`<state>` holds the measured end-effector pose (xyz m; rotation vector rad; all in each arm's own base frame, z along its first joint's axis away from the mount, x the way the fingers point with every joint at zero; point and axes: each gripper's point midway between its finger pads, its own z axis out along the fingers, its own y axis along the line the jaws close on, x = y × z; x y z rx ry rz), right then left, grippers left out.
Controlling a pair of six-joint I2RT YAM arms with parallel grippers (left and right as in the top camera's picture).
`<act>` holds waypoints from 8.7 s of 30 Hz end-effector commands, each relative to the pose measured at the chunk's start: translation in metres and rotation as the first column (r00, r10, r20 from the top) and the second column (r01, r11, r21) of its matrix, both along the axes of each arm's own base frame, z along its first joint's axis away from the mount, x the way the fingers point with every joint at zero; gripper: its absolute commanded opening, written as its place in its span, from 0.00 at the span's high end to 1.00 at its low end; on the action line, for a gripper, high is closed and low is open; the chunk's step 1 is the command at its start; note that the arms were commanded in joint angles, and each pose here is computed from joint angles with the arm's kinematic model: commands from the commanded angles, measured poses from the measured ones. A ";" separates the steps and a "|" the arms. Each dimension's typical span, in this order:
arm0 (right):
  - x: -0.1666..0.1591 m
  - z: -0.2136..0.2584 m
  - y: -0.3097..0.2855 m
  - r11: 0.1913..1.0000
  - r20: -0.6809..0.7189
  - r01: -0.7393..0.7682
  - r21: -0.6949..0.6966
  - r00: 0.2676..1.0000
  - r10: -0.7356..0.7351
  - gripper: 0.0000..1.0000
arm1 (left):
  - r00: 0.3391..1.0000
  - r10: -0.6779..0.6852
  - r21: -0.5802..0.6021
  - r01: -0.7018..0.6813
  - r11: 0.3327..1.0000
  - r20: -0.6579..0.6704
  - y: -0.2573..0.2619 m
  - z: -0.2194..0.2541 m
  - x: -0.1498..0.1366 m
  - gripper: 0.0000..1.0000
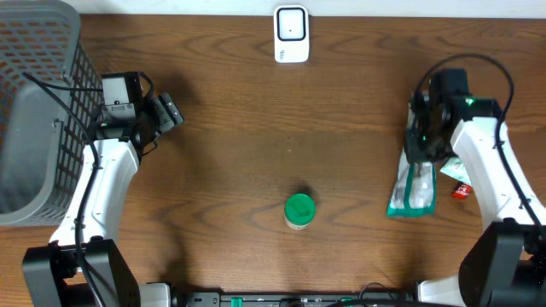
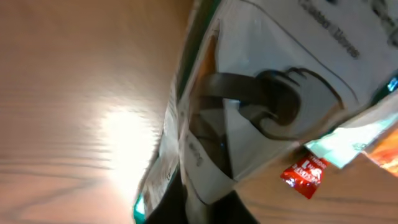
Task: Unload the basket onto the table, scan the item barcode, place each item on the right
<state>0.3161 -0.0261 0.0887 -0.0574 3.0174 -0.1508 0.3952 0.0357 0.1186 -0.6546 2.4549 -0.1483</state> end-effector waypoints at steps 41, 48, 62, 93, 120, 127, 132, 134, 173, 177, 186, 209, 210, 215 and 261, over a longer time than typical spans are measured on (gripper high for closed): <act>-0.067 0.032 0.233 0.908 -0.069 -0.234 0.346 0.959 0.274 0.01 | 1.000 0.005 0.015 -0.005 1.000 0.012 0.003 0.005 0.003 0.11; -0.104 0.004 0.251 0.929 -0.124 -0.228 0.293 0.954 0.273 0.01 | 1.000 0.005 0.015 -0.005 1.000 0.012 0.003 0.005 0.003 0.11; -0.111 -0.022 0.248 0.969 -0.082 -0.168 0.182 0.979 0.185 0.06 | 1.000 0.005 0.015 -0.005 1.000 0.012 0.003 0.005 0.003 0.11; -0.113 -0.042 0.263 0.964 -0.032 -0.146 0.224 0.987 0.157 0.16 | 1.000 0.005 0.014 -0.005 1.000 0.009 0.003 0.004 0.002 0.11; -0.100 0.026 0.278 0.638 -0.263 0.058 0.768 0.937 0.232 0.99 | 1.000 0.005 0.015 -0.005 1.000 0.009 0.003 0.005 0.002 0.11; -0.088 0.057 0.274 0.462 -0.303 0.171 0.870 0.926 0.227 0.99 | 1.000 0.005 0.014 -0.005 1.000 0.009 0.003 0.004 0.002 0.11; -0.097 0.086 0.284 0.312 -0.318 0.221 0.924 0.898 0.305 0.99 | 1.000 0.005 0.014 -0.005 1.000 0.009 0.003 0.004 0.002 0.11; -0.100 0.097 0.287 0.252 -0.320 0.243 0.937 0.886 0.336 0.99 | 1.000 0.005 0.014 -0.005 1.000 0.009 0.003 0.004 0.002 0.11; -0.088 0.122 0.258 0.134 -0.538 0.521 0.843 0.804 0.255 0.99 | 1.000 0.005 0.014 -0.005 1.000 0.009 0.003 0.004 0.002 0.11; -0.086 0.122 0.256 0.130 -0.537 0.522 0.843 0.806 0.250 0.99 | 1.000 0.005 0.014 -0.005 1.000 0.009 0.003 0.004 0.002 0.11; -0.086 0.124 0.255 0.121 -0.552 0.540 0.833 0.796 0.248 0.99 | 1.000 0.005 0.014 -0.005 1.000 0.009 0.003 0.004 0.002 0.11; 0.013 0.011 0.191 0.761 0.073 -0.028 0.648 0.997 -0.026 0.99 | 1.000 0.005 0.014 -0.005 1.000 0.009 0.003 0.004 0.002 0.11; 0.018 0.009 0.187 0.779 0.101 -0.043 0.626 0.995 -0.026 0.99 | 1.000 0.005 0.014 -0.005 1.000 0.009 0.003 0.004 0.002 0.11; 0.029 0.022 0.169 0.869 0.254 -0.163 0.468 0.966 0.044 0.99 | 1.000 0.005 0.014 -0.005 1.000 0.009 0.003 0.004 0.002 0.11; 0.137 0.222 0.236 0.891 0.889 -0.145 -0.429 0.108 0.446 0.99 | 1.000 0.005 0.014 -0.005 1.000 0.009 0.003 0.004 0.002 0.11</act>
